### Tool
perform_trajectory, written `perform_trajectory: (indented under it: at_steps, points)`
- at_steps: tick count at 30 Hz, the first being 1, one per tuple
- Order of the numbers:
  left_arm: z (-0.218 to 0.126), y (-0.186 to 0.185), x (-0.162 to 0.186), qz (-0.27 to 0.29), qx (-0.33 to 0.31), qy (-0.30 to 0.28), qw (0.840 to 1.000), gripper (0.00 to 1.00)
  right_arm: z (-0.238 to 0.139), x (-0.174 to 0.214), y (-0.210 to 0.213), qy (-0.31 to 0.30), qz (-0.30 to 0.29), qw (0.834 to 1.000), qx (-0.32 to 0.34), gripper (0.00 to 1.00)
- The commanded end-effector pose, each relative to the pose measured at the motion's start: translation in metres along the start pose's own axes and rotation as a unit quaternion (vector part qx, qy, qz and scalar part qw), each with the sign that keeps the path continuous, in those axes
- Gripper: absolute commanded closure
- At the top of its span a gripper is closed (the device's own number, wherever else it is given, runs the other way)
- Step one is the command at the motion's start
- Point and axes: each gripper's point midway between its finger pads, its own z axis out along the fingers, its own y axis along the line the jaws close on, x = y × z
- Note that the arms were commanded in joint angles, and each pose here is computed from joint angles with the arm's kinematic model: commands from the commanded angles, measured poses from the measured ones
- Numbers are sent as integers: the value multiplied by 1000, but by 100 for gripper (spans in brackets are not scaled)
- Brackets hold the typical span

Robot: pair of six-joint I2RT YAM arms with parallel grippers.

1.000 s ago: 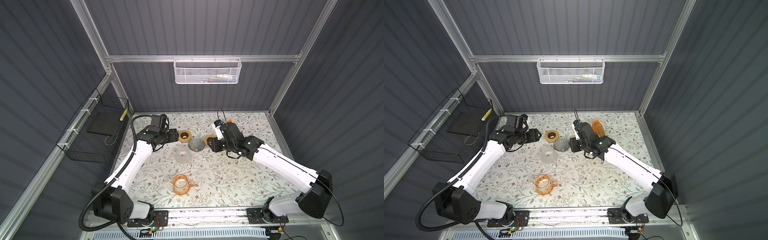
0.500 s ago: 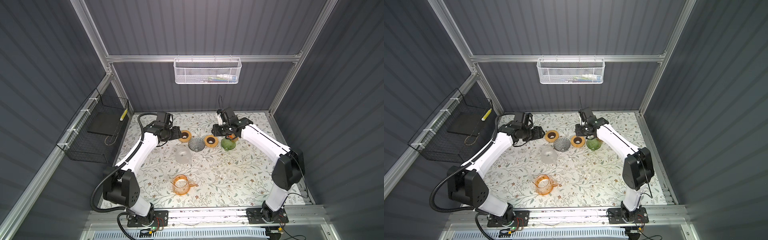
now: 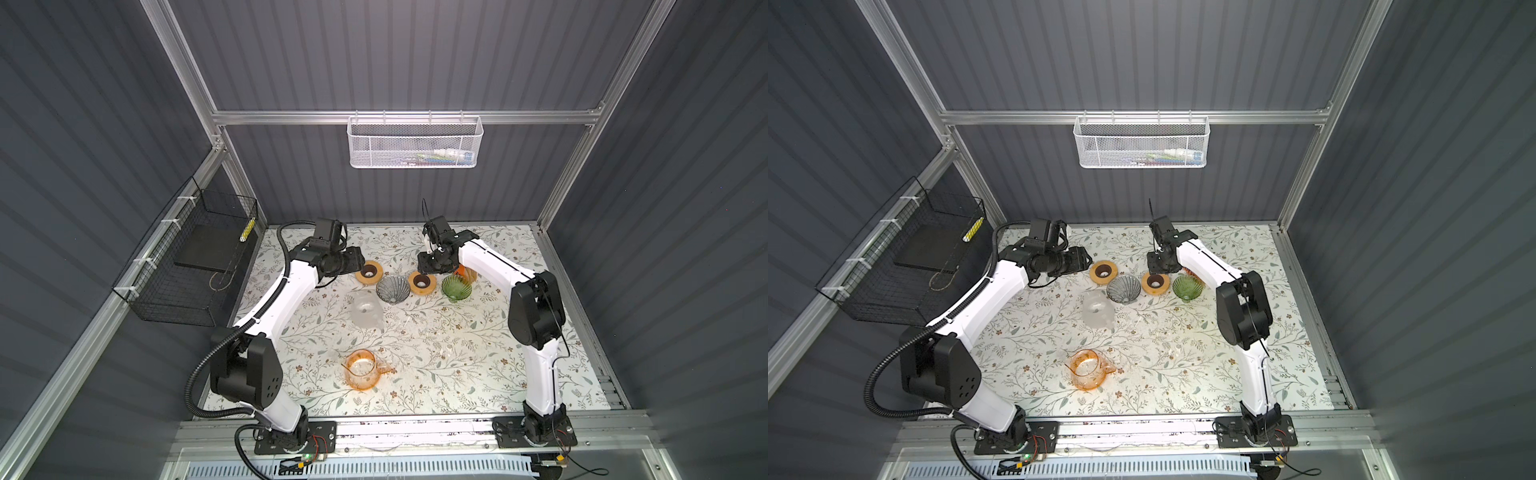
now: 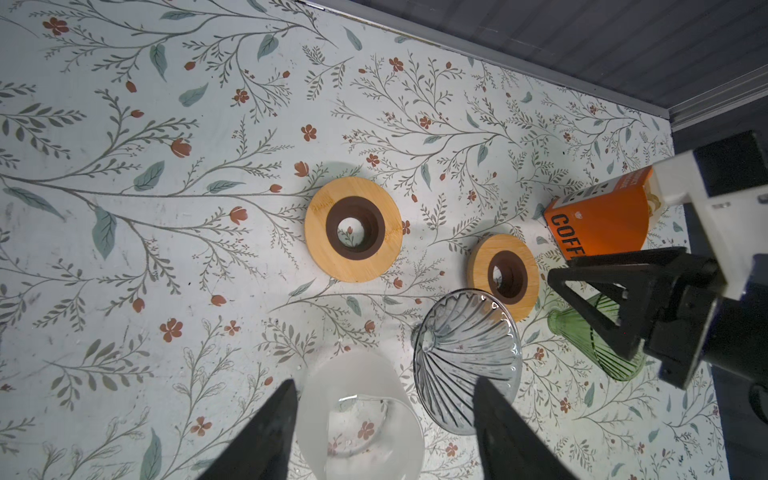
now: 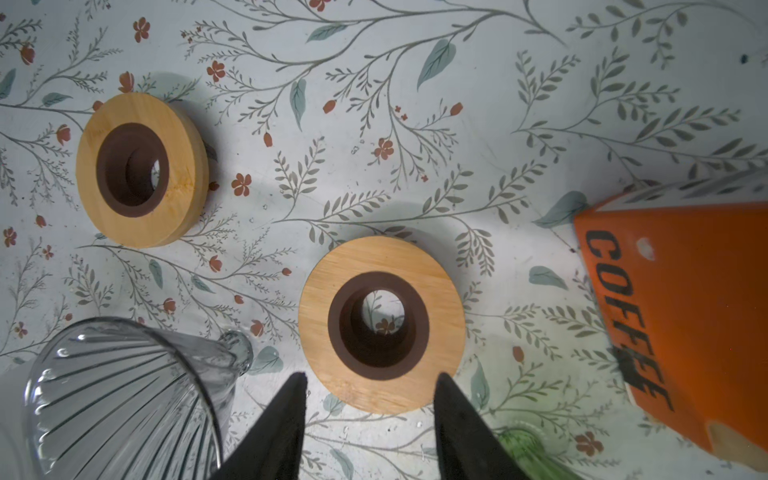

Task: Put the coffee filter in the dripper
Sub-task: 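Move the right gripper back to the bamboo dripper stand near the filter box, then lower the right gripper fingers into the bamboo stand's center hole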

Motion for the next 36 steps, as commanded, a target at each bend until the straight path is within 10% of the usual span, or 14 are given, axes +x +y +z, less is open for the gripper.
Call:
perform_trajectory:
  at_steps: [1, 36]
  points:
    - [-1, -2, -10, 3, 7, -10, 1000, 33, 5, 2, -9, 18, -7, 1000, 11, 47]
    - [-1, 10, -10, -11, 1, -12, 1000, 33, 58, 17, -32, 92, -29, 994, 43, 47]
